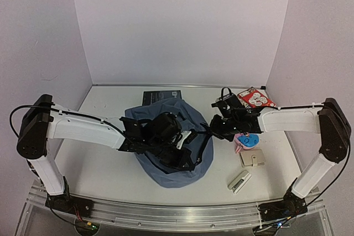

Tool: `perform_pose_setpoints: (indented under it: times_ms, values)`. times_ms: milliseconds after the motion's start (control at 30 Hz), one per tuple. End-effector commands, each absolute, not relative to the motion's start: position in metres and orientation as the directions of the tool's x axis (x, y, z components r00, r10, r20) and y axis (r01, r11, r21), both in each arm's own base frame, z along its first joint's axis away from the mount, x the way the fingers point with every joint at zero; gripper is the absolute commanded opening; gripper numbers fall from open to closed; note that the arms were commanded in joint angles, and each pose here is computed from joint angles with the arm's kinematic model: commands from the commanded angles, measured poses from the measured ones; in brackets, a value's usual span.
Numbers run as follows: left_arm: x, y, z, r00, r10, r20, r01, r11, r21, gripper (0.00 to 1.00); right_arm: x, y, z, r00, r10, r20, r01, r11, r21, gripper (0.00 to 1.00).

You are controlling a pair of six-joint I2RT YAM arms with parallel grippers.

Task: Pack the student bag
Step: Unzip the student bag at the center of the board.

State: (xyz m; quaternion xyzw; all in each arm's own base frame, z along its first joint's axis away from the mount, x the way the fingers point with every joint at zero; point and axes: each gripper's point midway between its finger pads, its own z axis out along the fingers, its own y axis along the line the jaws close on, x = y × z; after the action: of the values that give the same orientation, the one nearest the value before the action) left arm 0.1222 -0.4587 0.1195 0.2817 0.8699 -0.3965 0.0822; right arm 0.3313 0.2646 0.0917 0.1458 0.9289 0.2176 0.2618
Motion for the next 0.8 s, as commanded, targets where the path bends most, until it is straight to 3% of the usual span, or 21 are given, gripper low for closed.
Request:
perform_pose_setpoints:
  times_ms: [0,133,367,400,600,667,767]
  values:
    - [0.124,-0.447,0.141,-0.836,0.413,-0.361,0.543,0.535,-0.647,0.0,0.379,0.252,0.124,-0.722,0.469,-0.509,0.162,0.829,0.535,0.0]
    - [0.132,-0.44,0.141,-0.852,0.39,-0.349,0.52,0.555,-0.649,0.0,0.382,0.245,0.139,-0.712,0.478,-0.515,0.144,0.816,0.559,0.01]
    - [0.144,-0.458,0.149,-0.851,0.366,-0.377,0.522,0.507,-0.686,0.0,0.342,0.268,0.178,-0.792,0.422,-0.441,0.003,0.725,0.688,0.5]
    - [0.145,-0.46,0.15,-0.851,0.361,-0.381,0.521,0.501,-0.691,0.0,0.331,0.268,0.174,-0.806,0.418,-0.418,0.009,0.715,0.699,0.54]
    - [0.148,-0.468,0.153,-0.855,0.339,-0.393,0.516,0.47,-0.716,0.0,0.265,0.281,0.15,-0.879,0.4,-0.261,0.063,0.639,0.766,0.59]
    - [0.147,-0.467,0.152,-0.856,0.339,-0.391,0.514,0.469,-0.719,0.0,0.245,0.285,0.145,-0.892,0.409,-0.195,0.097,0.593,0.799,0.67]
    - [0.146,-0.467,0.151,-0.858,0.339,-0.386,0.51,0.468,-0.722,0.0,0.228,0.289,0.148,-0.894,0.429,-0.127,0.124,0.509,0.852,0.71]
